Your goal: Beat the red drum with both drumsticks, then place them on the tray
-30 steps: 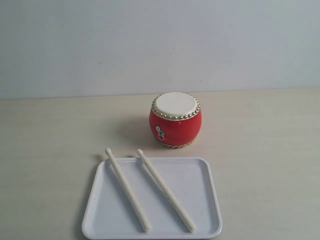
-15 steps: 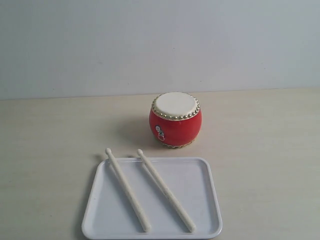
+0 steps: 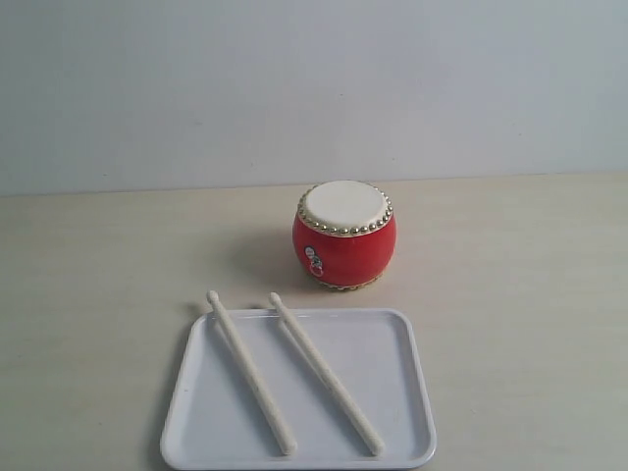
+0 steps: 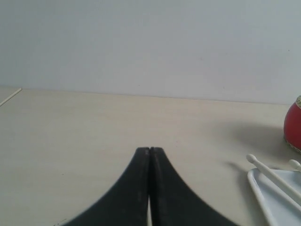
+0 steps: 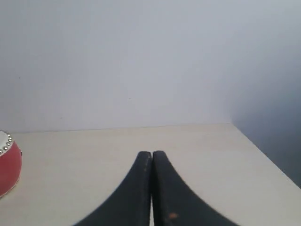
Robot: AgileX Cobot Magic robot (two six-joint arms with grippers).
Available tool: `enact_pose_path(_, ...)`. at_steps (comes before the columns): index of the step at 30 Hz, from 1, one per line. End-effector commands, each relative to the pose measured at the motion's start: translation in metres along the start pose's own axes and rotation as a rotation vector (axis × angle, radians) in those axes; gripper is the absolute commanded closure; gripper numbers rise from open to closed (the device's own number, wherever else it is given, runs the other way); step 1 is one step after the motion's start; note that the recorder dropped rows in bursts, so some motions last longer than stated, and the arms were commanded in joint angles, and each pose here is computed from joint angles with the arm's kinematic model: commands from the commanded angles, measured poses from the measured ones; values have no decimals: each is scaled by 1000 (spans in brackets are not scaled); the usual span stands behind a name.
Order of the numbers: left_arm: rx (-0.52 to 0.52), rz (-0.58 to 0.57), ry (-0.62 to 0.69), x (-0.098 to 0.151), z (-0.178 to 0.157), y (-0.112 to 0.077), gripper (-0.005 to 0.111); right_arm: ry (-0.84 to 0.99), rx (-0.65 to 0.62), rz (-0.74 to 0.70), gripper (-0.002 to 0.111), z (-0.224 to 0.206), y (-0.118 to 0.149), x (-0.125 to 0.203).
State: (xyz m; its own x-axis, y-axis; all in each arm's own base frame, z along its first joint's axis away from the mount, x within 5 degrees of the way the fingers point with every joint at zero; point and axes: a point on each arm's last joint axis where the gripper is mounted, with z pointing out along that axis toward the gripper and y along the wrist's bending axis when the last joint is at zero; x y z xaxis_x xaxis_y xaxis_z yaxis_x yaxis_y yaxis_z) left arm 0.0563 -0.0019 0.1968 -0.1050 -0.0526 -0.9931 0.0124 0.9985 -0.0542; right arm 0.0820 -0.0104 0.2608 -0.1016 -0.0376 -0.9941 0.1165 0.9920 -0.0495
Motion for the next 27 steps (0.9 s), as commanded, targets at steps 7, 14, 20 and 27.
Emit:
enact_pose_path(7, -3, -11, -15, 0, 0, 0, 107, -29, 117, 247, 108, -21, -5, 65)
enact_pose_path(14, -3, -9, -15, 0, 0, 0, 107, -51, 129, 197, 108, -21, -6, 63)
enact_pose_path(20, -3, -9, -13, 0, 0, 0, 107, -15, 141, 221, 108, -21, -7, 66)
enact_pose_path(27, -3, -9, -13, 0, 0, 0, 107, -29, 83, 194, 108, -21, -2, 64)
